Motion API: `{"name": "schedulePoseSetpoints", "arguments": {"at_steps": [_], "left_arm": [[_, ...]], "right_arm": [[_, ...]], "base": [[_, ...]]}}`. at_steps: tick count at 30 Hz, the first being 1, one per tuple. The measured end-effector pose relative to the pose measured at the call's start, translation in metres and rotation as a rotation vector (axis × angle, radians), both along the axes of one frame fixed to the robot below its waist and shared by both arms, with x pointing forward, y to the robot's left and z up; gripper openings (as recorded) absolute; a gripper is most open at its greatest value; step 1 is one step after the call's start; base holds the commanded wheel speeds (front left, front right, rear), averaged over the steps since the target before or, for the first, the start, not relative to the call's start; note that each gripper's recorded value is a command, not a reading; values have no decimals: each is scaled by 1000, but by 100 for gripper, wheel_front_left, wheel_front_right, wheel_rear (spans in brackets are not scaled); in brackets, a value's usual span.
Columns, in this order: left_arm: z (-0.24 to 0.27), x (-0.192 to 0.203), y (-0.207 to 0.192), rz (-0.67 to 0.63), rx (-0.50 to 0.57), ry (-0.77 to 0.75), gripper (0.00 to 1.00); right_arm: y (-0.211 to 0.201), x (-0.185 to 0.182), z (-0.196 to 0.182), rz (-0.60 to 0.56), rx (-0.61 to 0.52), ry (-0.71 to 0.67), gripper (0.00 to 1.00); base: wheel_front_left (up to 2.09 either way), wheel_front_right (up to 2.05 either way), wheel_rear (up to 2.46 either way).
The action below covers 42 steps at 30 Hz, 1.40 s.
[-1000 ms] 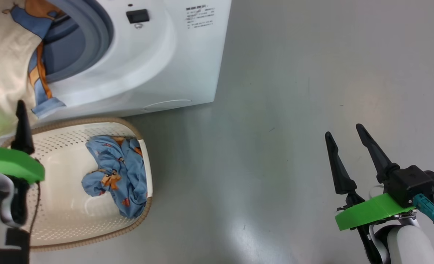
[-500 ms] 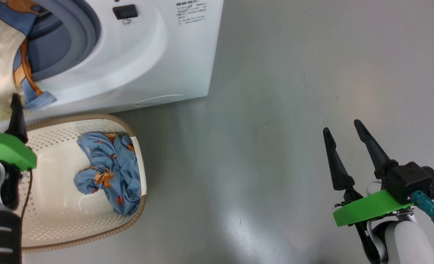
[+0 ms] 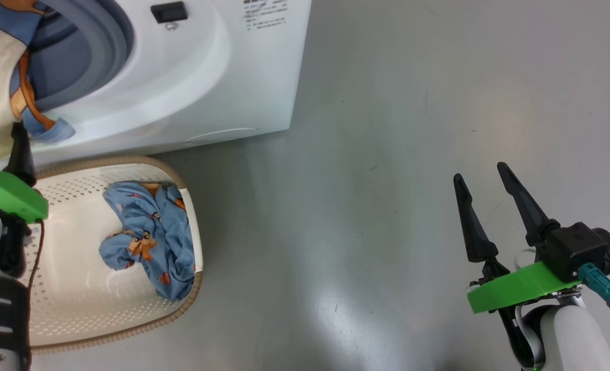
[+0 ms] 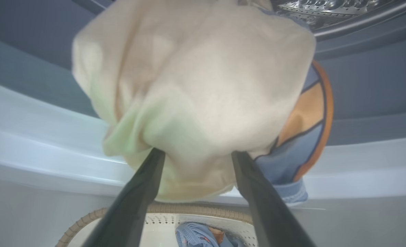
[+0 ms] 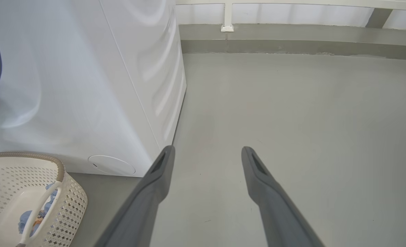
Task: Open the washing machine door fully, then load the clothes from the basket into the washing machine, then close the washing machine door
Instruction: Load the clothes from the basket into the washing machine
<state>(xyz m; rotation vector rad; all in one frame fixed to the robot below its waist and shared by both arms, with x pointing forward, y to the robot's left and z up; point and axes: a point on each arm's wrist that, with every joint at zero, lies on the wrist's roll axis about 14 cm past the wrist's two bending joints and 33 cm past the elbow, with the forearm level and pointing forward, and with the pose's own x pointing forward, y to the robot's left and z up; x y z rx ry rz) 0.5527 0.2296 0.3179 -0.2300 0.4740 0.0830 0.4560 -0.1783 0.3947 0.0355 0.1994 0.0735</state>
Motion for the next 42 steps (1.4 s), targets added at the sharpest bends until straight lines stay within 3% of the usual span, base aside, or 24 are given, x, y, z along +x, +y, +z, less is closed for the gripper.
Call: {"name": "schedulePoseSetpoints", "arguments": {"at_steps": [6, 7, 8, 9, 18, 23, 29, 34, 42], "left_arm": [[-5, 4, 0, 18, -24, 2, 100], [-5, 4, 0, 16, -26, -1, 60], [-5, 5, 0, 14, -24, -2, 8], [-5, 5, -1, 12, -23, -6, 0], [6, 1, -10, -27, -7, -48, 0], [33, 2, -2, -29, 7, -152, 0], [69, 20, 1, -50, 26, -284, 0], [78, 35, 1, -74, 34, -300, 0], [108, 93, 1, -110, 50, -340, 0]], "right_arm": [[-1, 0, -3, -1, -1, 8, 100], [-1, 0, -4, -1, -2, 9, 100], [-1, 0, -4, -1, -2, 9, 100], [0, 0, -4, 0, -3, 9, 100], [2, -2, 5, 4, 1, -9, 100], [5, -3, 13, 13, 4, -25, 100], [7, -3, 10, 18, 8, -22, 100], [6, -3, 1, 17, 9, -2, 100], [-2, 2, -12, -8, 15, 12, 100]], "base": [[0, 0, 0], [0, 0, 0], [0, 0, 0], [0, 0, 0], [0, 0, 0], [0, 0, 0], [0, 0, 0], [0, 0, 0], [0, 0, 0]]}}
